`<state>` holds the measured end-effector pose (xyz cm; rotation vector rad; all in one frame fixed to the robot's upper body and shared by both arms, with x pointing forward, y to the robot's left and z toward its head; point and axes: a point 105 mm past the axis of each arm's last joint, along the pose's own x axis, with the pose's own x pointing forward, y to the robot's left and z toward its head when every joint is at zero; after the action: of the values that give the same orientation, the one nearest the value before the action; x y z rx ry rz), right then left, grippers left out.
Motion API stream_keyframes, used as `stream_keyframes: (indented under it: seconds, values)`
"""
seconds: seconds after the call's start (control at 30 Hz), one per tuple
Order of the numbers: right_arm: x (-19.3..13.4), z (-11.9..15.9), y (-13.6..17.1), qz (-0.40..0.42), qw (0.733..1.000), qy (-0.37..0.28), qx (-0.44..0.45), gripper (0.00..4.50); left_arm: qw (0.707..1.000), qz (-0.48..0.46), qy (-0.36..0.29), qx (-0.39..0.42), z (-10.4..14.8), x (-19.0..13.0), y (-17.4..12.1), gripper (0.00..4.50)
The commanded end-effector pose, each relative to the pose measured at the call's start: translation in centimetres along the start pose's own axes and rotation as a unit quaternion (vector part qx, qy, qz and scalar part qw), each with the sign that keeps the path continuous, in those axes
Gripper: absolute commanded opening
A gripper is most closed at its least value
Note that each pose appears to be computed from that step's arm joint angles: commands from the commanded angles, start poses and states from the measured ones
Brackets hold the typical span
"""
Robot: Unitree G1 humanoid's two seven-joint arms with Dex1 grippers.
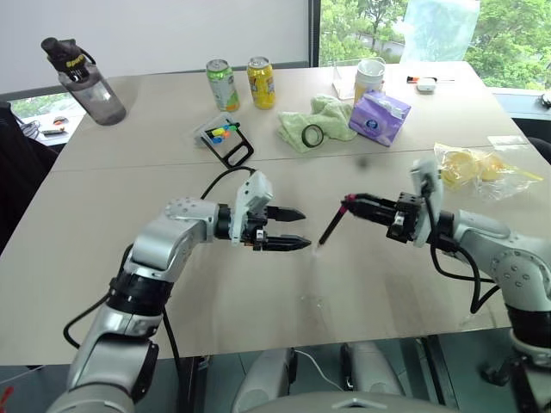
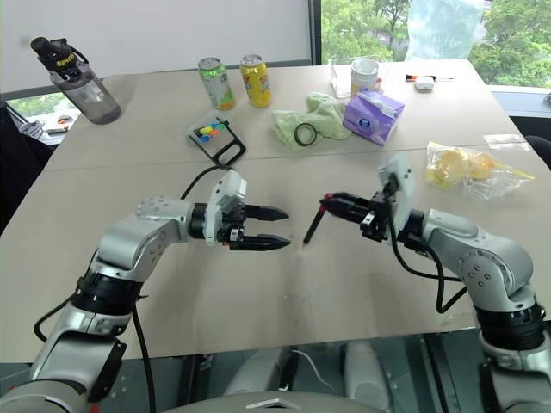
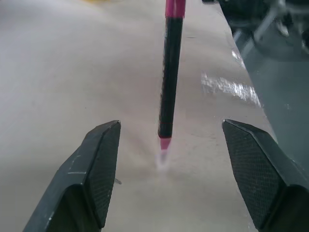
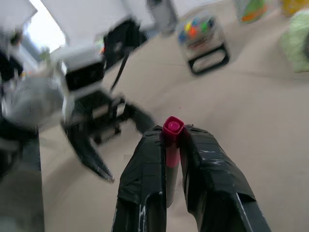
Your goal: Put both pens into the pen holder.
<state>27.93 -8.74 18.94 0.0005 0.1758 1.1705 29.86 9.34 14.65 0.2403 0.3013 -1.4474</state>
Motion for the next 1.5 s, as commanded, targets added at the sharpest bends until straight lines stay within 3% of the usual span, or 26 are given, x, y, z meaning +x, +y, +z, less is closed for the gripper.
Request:
stream_keyframes:
  seconds: [0.03, 0.27, 0.57, 0.67, 0.87, 0.97, 1.0, 1.23, 1.5]
  values:
    - [1.1, 2.3, 2.3, 0.068, 0.991, 0.032, -0.111, 0.06, 0.996, -0.019, 0.046, 0.068, 1.7, 0.0, 0.1, 3.42]
    - [2.5, 4.9, 4.6, 0.130, 0.971, 0.057, -0.192, 0.06, 0.987, -0.043, 0.079, 0.132, 3.9, 0.6, 0.6, 3.42]
    - [2.9, 5.1, 3.0, 0.102, 0.956, 0.129, -0.241, 0.06, 0.976, -0.063, 0.088, 0.189, 6.6, 0.8, 0.3, 3.42]
    - [3.1, 5.2, 2.6, 0.089, 0.959, 0.131, -0.233, 0.06, 0.976, -0.073, 0.088, 0.184, 6.3, 1.0, -0.1, 2.77]
    - [3.5, 5.9, 2.7, 0.083, 0.965, 0.113, -0.219, 0.06, 0.978, -0.076, 0.089, 0.171, 5.6, 0.9, -0.3, 0.03]
    - [3.6, 6.1, 3.3, 0.095, 0.966, 0.104, -0.215, 0.06, 0.979, -0.076, 0.089, 0.167, 5.4, 1.0, -0.5, 0.03]
    - [3.7, 6.2, 3.3, 0.095, 0.967, 0.103, -0.214, 1.08, 0.979, -0.075, 0.088, 0.167, 5.4, 0.9, -0.5, 0.00]
    - [3.6, 6.4, 2.8, 0.074, 0.971, 0.092, -0.206, 4.37, 0.981, -0.066, 0.082, 0.165, 5.4, 0.9, -0.6, 0.00]
    - [1.2, 7.1, 0.6, 0.011, 0.984, 0.054, -0.170, 4.47, 0.983, 0.002, 0.052, 0.176, 5.7, 0.2, 0.4, 0.00]
